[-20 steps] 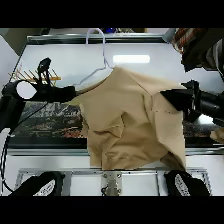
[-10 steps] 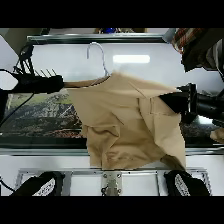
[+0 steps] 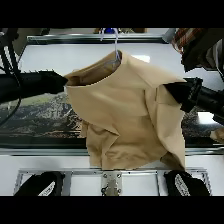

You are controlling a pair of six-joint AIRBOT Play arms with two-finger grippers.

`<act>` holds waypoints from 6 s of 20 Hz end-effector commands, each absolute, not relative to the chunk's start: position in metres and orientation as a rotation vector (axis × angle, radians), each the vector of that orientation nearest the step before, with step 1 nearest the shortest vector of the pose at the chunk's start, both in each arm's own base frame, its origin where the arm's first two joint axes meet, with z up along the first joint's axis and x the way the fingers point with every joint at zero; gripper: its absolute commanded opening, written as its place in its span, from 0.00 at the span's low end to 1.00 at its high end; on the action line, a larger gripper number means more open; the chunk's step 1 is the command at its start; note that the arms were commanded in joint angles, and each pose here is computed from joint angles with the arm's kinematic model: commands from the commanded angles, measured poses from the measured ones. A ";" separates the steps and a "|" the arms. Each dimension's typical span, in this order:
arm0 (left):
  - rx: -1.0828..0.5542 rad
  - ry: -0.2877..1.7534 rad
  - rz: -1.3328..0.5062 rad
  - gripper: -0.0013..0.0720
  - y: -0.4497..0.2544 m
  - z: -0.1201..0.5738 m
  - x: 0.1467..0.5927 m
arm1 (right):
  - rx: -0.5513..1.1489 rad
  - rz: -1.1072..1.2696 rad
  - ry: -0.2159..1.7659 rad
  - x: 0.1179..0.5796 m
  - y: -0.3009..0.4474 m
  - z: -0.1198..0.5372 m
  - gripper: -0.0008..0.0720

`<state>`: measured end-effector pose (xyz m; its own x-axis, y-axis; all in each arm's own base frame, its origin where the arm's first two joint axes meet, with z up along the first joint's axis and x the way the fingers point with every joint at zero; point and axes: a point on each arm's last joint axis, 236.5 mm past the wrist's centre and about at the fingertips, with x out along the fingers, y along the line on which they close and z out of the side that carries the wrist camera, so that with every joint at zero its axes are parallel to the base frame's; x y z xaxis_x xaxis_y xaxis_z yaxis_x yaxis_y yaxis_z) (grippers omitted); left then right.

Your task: Fold the clothes and pants, and hang the long-sleeved shirts on hangers.

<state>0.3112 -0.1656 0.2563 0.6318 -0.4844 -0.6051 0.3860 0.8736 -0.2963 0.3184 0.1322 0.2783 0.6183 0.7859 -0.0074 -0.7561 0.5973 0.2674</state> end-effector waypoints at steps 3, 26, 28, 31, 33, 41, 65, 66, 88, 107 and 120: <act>-0.112 0.702 -0.700 0.04 -0.225 0.248 0.262 | 0.346 0.874 0.020 0.324 0.125 0.310 0.03; -0.137 0.615 -0.639 0.04 -0.223 0.296 0.322 | -0.092 -0.296 -0.366 0.322 -0.098 0.415 0.03; -0.137 0.615 -0.639 0.04 -0.223 0.296 0.322 | -0.090 -0.463 -0.399 0.300 -0.132 0.424 0.03; -0.137 0.614 -0.640 0.04 -0.223 0.296 0.322 | -0.184 -0.670 -0.397 0.269 -0.165 0.431 0.03; -0.136 0.613 -0.639 0.04 -0.223 0.296 0.322 | -0.203 -0.784 -0.399 0.249 -0.183 0.435 0.03; -0.127 0.610 -0.643 0.04 -0.223 0.296 0.322 | -0.274 -0.953 -0.505 0.224 -0.226 0.506 0.03; -0.105 0.600 -0.650 0.04 -0.223 0.296 0.322 | -0.055 -1.222 -0.444 0.156 -0.343 0.466 0.04; -0.107 0.595 -0.649 0.04 -0.223 0.298 0.323 | -0.052 -1.228 -0.441 0.154 -0.343 0.464 0.04; -0.041 0.548 -0.669 0.04 -0.224 0.302 0.326 | 0.046 -1.348 -0.572 0.081 -0.298 0.475 0.06; -0.040 0.554 -0.670 0.04 -0.224 0.301 0.325 | -0.218 -0.017 -0.533 0.272 -0.086 0.503 0.92; -0.024 0.668 -0.664 0.04 -0.233 0.261 0.342 | -0.264 0.928 0.177 0.345 0.210 0.280 0.91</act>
